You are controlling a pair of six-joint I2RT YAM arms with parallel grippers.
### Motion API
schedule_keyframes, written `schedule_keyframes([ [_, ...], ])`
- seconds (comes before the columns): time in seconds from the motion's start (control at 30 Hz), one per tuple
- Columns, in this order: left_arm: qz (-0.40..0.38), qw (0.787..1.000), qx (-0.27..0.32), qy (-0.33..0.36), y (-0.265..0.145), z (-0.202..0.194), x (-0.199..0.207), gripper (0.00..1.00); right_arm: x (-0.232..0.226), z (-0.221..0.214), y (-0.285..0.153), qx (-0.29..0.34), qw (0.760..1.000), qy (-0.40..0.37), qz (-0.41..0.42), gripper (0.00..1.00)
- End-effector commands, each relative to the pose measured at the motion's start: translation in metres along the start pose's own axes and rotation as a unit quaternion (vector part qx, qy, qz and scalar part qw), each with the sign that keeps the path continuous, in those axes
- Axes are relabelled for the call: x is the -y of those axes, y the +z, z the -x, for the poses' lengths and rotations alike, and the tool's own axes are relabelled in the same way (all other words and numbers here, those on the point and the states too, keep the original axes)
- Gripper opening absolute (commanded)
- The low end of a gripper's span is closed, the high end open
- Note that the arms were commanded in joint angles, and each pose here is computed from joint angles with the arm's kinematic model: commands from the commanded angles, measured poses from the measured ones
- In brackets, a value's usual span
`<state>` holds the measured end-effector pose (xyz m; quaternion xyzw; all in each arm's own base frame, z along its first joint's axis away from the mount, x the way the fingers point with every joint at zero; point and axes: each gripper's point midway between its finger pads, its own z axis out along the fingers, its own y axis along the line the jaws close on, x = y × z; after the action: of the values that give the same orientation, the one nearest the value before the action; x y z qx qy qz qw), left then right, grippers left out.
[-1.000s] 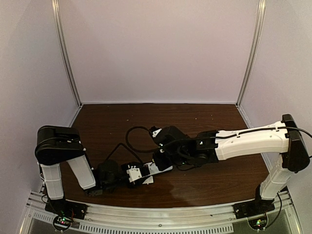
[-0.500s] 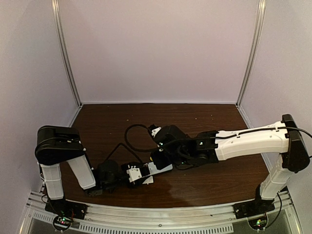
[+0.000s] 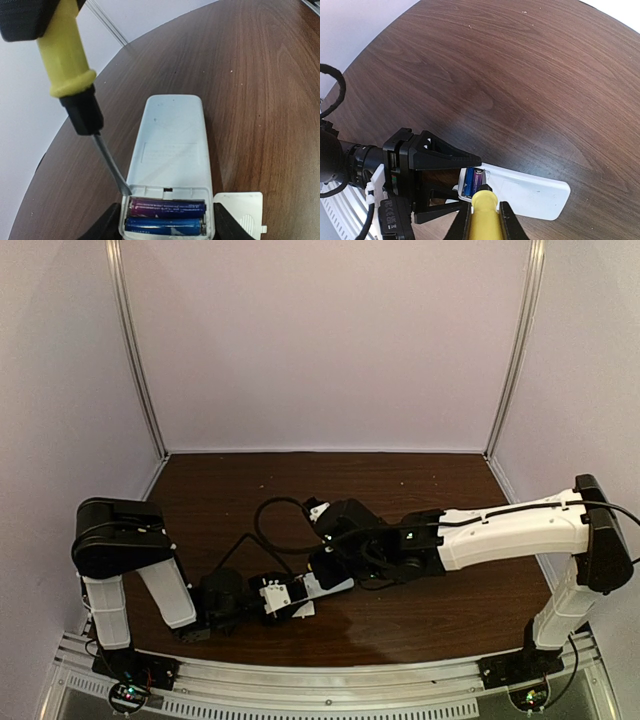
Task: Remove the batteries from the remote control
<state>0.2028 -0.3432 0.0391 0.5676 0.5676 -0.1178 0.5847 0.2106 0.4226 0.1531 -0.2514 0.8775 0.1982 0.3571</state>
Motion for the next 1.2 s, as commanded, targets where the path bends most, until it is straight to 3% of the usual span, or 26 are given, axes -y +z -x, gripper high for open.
schedule_keyframes([
  [0.0,0.064,0.993,0.102,-0.011,-0.007,0.048,-0.033,0.08,-0.002,-0.005,0.009,-0.003,1.0,-0.002,-0.004,0.0],
  [1.17,0.067,0.993,0.099,-0.01,-0.007,0.047,-0.033,0.08,0.007,-0.021,0.001,-0.019,0.999,-0.011,-0.038,0.0],
])
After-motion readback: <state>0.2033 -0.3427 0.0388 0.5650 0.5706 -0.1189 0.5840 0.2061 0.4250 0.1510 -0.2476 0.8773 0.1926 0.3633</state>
